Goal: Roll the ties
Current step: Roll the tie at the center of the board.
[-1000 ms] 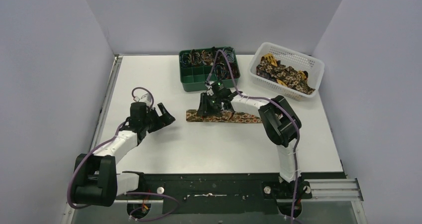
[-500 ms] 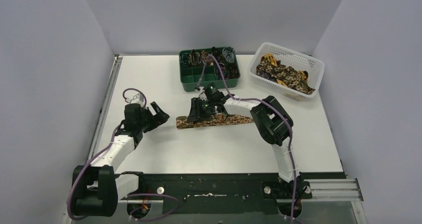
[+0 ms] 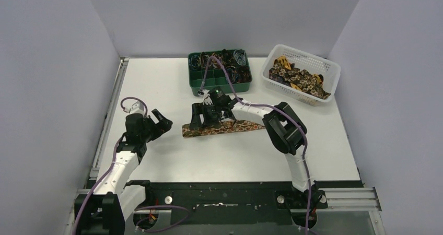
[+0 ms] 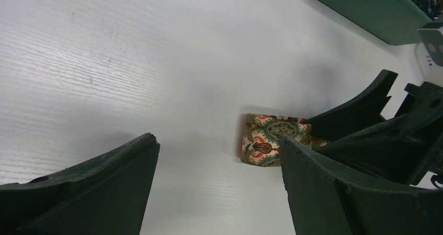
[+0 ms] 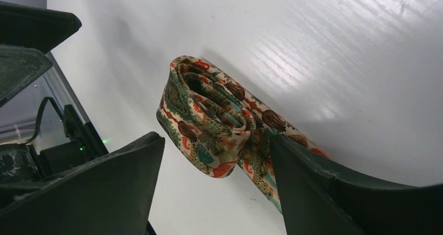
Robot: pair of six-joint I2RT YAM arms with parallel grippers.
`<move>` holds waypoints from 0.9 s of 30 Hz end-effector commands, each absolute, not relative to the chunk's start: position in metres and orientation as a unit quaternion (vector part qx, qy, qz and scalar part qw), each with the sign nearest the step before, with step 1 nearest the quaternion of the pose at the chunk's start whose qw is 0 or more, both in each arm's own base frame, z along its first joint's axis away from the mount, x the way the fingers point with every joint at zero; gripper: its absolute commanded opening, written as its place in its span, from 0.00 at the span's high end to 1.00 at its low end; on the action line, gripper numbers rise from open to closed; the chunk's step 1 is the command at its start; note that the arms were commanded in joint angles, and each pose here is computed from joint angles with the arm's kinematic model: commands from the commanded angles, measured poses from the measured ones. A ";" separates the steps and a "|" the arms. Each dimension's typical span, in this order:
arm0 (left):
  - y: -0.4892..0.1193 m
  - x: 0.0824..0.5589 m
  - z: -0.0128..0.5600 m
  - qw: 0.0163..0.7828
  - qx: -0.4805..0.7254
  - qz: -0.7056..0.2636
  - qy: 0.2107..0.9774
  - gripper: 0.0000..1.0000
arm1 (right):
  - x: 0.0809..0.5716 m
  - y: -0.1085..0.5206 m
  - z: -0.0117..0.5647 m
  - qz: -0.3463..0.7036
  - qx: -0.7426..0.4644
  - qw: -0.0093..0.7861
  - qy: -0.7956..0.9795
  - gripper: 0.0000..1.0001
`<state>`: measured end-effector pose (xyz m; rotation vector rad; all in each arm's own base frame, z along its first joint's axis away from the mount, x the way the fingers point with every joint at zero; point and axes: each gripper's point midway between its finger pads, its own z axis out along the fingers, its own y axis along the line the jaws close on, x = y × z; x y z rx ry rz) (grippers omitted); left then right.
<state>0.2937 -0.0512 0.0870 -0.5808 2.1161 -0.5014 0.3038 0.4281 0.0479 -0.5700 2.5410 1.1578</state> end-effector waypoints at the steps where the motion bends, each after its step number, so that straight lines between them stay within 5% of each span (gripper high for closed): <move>1: -0.049 0.297 0.103 0.445 -0.236 -0.205 0.839 0.17 | 0.326 0.426 0.110 0.393 -0.270 0.257 0.841 0.22; 7: -0.051 0.296 0.109 0.455 -0.246 -0.218 0.828 0.17 | 0.333 0.431 0.133 0.388 -0.393 0.367 0.748 0.09; 14: -0.052 0.296 0.125 0.483 -0.262 -0.244 0.799 0.17 | 0.313 0.437 0.113 0.316 -0.602 0.486 0.548 0.07; 27: -0.051 0.290 0.129 0.473 -0.235 -0.223 0.819 0.17 | 0.303 0.457 0.064 0.339 -0.707 0.423 0.454 0.11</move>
